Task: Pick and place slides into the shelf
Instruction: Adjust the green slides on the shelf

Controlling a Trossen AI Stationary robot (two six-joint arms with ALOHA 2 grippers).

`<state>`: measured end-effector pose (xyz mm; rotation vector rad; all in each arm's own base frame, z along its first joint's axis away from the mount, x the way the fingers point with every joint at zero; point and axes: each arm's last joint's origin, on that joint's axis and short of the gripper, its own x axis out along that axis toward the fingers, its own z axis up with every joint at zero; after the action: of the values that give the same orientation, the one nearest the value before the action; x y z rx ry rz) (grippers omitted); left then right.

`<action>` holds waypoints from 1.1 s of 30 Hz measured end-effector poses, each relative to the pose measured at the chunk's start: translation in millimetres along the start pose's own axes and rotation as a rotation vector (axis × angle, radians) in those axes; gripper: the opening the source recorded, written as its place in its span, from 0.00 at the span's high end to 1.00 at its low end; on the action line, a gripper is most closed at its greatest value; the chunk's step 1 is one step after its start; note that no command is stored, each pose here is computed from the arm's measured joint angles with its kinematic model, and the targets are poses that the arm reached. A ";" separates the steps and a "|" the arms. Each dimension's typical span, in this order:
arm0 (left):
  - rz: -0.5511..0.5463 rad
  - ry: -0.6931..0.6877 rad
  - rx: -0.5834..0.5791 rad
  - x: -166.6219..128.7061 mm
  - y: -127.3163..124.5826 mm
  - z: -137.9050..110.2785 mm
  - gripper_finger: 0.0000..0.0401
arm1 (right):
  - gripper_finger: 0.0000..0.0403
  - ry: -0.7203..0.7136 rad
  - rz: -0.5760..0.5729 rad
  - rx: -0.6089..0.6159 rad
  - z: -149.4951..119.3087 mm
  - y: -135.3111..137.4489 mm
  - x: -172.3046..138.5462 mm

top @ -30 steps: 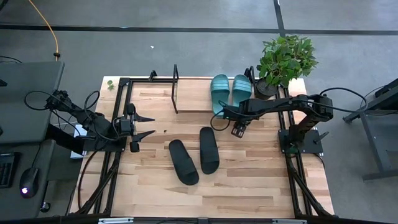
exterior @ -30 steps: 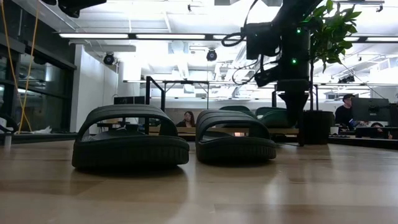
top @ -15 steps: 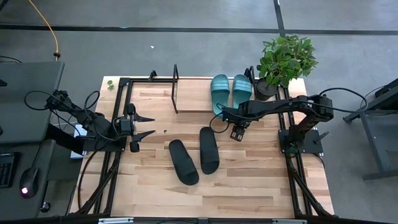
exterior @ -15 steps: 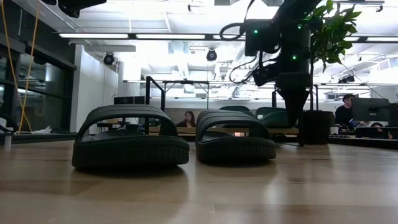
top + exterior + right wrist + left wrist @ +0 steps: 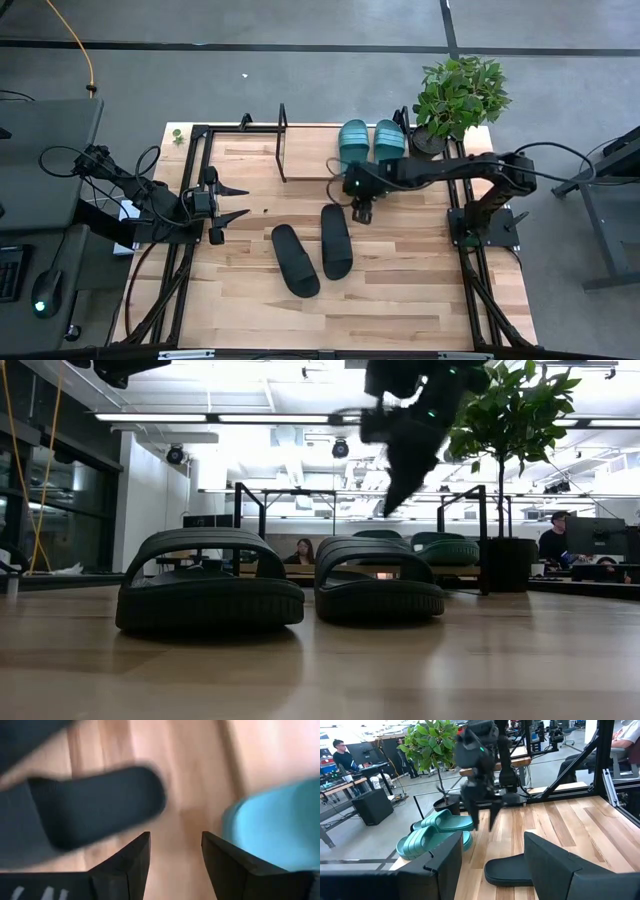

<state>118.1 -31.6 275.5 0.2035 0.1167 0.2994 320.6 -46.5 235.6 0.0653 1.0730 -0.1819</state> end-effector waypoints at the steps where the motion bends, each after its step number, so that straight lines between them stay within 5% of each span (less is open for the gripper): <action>1: 0.000 0.000 0.000 0.0 0.0 -0.1 0.52 | 0.58 -0.028 -0.005 -0.009 5.2 -3.6 -2.8; 12: 0.000 0.000 0.006 0.1 -0.1 -0.1 0.52 | 0.58 -0.165 -0.038 -0.009 43.1 -60.2 -8.2; 25: 0.000 0.000 0.009 0.1 -0.1 -0.1 0.52 | 0.58 -0.076 -0.057 -0.072 83.9 -103.6 26.7; 33: 0.000 0.000 0.008 0.0 0.0 -0.1 0.52 | 0.58 0.095 -0.080 -0.094 79.5 -111.3 46.7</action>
<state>118.2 -31.6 275.4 0.2119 0.1182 0.2990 391.3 -172.5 236.4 -0.0538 1.1784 -0.2022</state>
